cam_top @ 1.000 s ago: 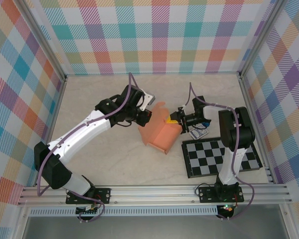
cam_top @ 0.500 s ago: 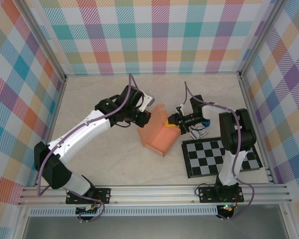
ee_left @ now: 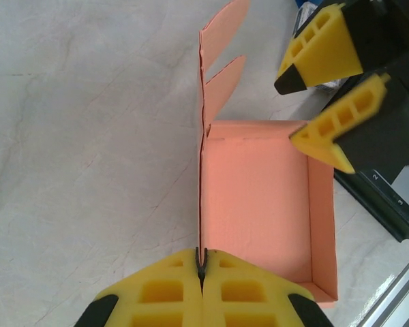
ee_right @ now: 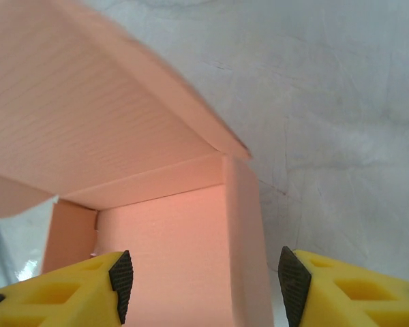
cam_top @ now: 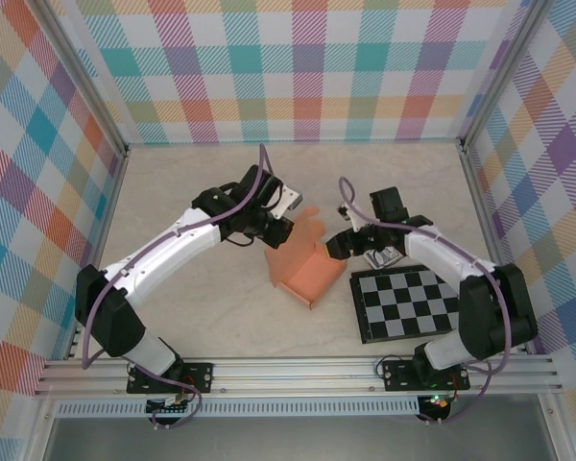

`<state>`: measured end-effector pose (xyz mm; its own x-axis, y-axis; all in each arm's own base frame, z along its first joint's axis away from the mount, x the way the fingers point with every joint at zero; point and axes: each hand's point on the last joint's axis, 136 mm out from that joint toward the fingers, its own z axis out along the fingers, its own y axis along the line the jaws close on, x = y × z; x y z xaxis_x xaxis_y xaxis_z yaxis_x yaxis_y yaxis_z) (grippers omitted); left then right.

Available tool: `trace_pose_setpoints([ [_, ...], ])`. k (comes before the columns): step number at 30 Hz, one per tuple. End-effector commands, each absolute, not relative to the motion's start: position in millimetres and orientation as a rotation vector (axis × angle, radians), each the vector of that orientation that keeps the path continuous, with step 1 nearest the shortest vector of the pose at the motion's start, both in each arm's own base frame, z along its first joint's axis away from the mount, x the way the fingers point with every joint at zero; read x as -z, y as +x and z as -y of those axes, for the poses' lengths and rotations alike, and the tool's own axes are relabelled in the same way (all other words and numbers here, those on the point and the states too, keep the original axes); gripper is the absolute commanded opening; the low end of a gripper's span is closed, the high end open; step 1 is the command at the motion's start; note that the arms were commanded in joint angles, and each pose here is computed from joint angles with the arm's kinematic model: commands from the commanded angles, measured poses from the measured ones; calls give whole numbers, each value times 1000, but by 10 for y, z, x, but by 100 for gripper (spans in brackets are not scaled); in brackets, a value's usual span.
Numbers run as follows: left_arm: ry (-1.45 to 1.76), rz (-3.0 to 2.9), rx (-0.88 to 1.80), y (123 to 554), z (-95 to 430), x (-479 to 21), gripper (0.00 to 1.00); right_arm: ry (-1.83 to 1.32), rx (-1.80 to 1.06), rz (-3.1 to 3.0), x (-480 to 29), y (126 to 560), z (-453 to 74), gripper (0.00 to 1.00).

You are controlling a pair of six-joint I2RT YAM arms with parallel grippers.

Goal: Fold the paper box

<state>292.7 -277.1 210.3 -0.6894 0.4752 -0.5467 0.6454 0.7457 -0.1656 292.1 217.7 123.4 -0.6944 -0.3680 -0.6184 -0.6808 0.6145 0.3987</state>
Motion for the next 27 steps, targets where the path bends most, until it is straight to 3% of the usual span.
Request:
trace_pose_setpoints([
  [1,859,-2461,490,2951,2769,-2163,0,-1055,-624,-2235,-1155,2988,-2129,61],
  [12,860,-2482,527,2935,2822,-2089,0,-1279,-288,-2212,-786,3069,-2186,56],
  [18,865,-2507,536,2939,2850,-1997,0,-1350,-246,-2166,-635,3120,-2284,38],
  [27,854,-2512,542,2968,2880,-1975,0,-1449,-157,-2123,-440,3082,-2317,34],
])
